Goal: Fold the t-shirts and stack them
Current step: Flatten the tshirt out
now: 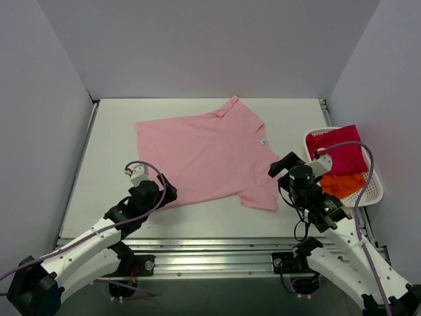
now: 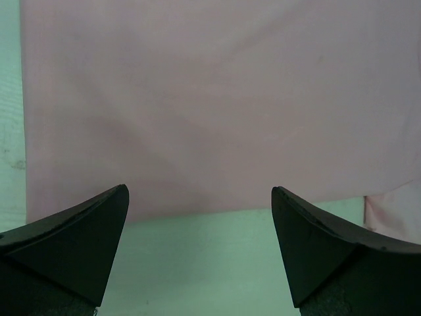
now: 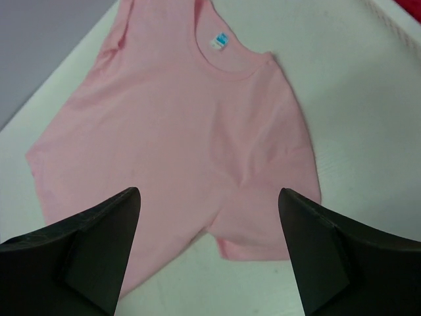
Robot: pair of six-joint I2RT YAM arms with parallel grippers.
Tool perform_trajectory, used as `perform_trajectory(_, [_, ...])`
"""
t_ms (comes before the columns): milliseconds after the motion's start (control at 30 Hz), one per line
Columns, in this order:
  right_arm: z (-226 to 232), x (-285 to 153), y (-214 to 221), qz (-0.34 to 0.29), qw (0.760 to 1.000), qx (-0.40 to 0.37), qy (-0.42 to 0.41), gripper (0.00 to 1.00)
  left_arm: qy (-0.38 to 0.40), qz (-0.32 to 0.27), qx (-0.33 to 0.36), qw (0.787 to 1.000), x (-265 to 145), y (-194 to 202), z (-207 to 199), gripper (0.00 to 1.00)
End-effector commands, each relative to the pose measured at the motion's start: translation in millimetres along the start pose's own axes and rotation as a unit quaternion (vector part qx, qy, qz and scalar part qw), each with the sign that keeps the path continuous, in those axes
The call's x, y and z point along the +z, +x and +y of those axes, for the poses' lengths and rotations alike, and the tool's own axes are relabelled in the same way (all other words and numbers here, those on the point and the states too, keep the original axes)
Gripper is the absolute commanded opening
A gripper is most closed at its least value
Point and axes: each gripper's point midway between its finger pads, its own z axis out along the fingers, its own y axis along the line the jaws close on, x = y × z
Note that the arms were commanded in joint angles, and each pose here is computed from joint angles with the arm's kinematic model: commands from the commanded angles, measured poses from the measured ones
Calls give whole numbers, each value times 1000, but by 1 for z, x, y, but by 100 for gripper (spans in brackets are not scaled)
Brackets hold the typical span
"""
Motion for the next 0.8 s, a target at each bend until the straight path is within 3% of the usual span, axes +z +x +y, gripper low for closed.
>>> perform_trajectory(0, [-40, -5, 58, 116, 990, -37, 68, 82, -27, 5, -18, 999, 3, 13, 8, 100])
perform_trajectory(100, [-64, -9, 71, 142, 981, -52, 122, 79, -37, 9, -15, 999, 5, 23, 10, 100])
perform_trajectory(433, [-111, -19, 120, 194, 967, -17, 167, 74, -55, -14, -19, 998, 7, 15, 8, 100])
perform_trajectory(567, [-123, -19, 144, 229, 959, -18, 168, 66, -60, -28, -24, 998, 8, 10, 8, 100])
perform_trajectory(767, [-123, -5, 147, 216, 961, -24, 174, 66, -65, -36, -24, 997, 11, 8, 9, 100])
